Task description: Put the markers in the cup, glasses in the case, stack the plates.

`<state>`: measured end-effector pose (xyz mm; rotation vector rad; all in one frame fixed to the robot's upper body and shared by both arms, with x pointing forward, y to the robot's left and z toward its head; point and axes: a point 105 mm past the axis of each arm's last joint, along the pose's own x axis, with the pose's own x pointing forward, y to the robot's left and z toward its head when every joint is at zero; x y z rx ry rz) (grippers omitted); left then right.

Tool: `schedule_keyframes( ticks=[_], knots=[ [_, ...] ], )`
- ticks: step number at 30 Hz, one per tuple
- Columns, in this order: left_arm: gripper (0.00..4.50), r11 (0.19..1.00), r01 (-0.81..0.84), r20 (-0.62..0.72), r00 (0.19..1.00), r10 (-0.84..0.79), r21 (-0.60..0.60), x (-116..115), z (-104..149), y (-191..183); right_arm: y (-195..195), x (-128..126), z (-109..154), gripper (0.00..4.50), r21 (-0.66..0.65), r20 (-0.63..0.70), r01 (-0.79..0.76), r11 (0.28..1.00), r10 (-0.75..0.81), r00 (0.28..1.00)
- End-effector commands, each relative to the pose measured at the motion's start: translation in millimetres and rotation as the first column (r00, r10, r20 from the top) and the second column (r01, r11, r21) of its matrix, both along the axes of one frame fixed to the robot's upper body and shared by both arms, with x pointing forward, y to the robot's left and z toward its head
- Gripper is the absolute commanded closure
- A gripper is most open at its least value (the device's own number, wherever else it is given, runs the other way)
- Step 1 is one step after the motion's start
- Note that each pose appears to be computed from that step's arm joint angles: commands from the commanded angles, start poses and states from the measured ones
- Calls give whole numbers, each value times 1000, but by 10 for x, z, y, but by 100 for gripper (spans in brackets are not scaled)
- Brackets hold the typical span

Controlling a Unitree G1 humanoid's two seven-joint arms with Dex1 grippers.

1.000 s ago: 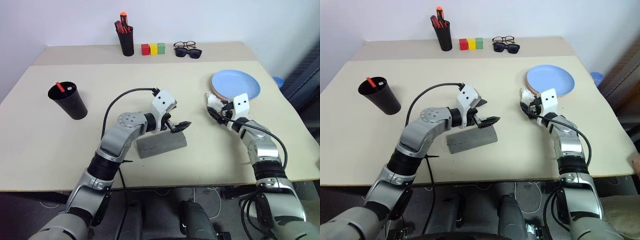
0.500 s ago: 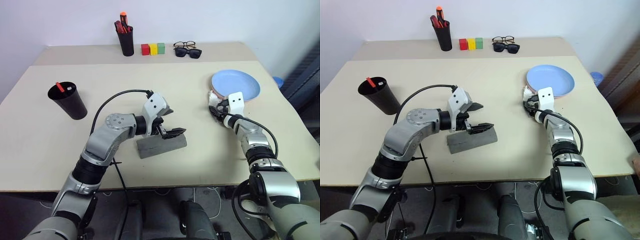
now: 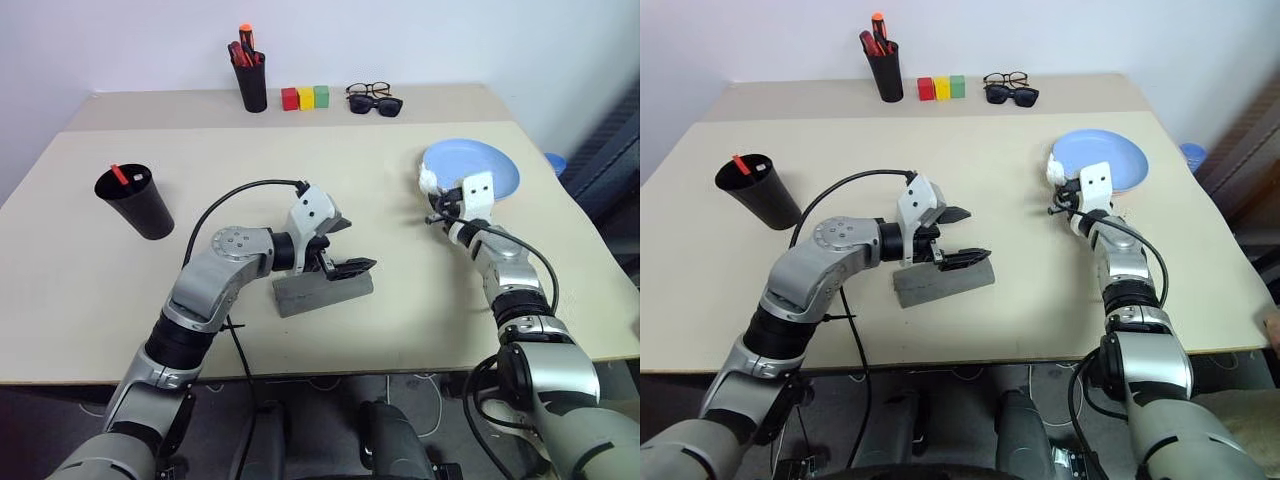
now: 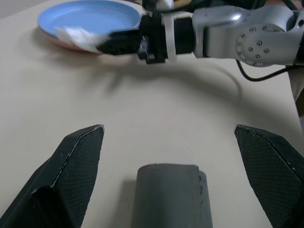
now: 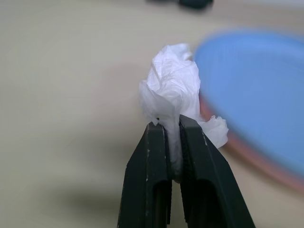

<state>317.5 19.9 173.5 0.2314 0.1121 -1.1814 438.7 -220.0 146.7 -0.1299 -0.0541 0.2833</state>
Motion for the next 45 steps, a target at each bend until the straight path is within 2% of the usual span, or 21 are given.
schedule_keyframes(
  ticks=[1, 4, 8, 11, 15, 20, 25, 29, 33, 38, 45],
  knots=[
    [0, 999, 30, 42, 999, -29, -30, -28, 109, -76, 17, -8, 541, 447, 1, 158, -59, 998, 58, 986],
    [0, 999, 25, 48, 999, -23, -39, -15, 120, -95, -133, 66, 740, 447, -32, 192, 10, 999, -4, 981],
    [0, 999, -4, 63, 998, 7, -49, 15, 147, -71, -370, 166, 831, 447, -74, 176, 146, 987, -131, 976],
    [0, 998, -45, 65, 997, 48, -53, 46, 147, -21, -539, 192, 876, 332, -101, 164, 236, 966, -218, 962],
    [0, 988, -130, 77, 988, 136, -83, 108, 167, 79, -641, 197, 975, 137, -150, 194, 314, 937, -284, 939],
    [0, 960, -242, 156, 952, 263, -139, 183, 199, 245, -584, 163, 1060, 137, -158, 237, 247, 956, -206, 949],
    [0, 938, -294, 113, 942, 317, -181, 150, 136, 430, -433, 6, 946, 137, -196, 207, -6, 981, 48, 977],
    [0, 923, -333, 125, 925, 360, -194, 125, 79, 628, -366, -363, 804, 137, -242, 155, -186, 952, 227, 961],
    [0, 902, -363, 169, 898, 406, -235, 70, 91, 826, -346, -874, 606, 137, -224, 56, -273, 936, 292, 955],
    [0, 899, -363, 197, 889, 413, -246, -105, 107, 1067, -402, -1361, 546, 137, -185, -39, -275, 943, 273, 961],
    [0, 911, -355, 149, 909, 389, -212, -423, 68, 1354, -512, -1730, 446, 137, -190, -122, -246, 950, 226, 966]
  ],
)
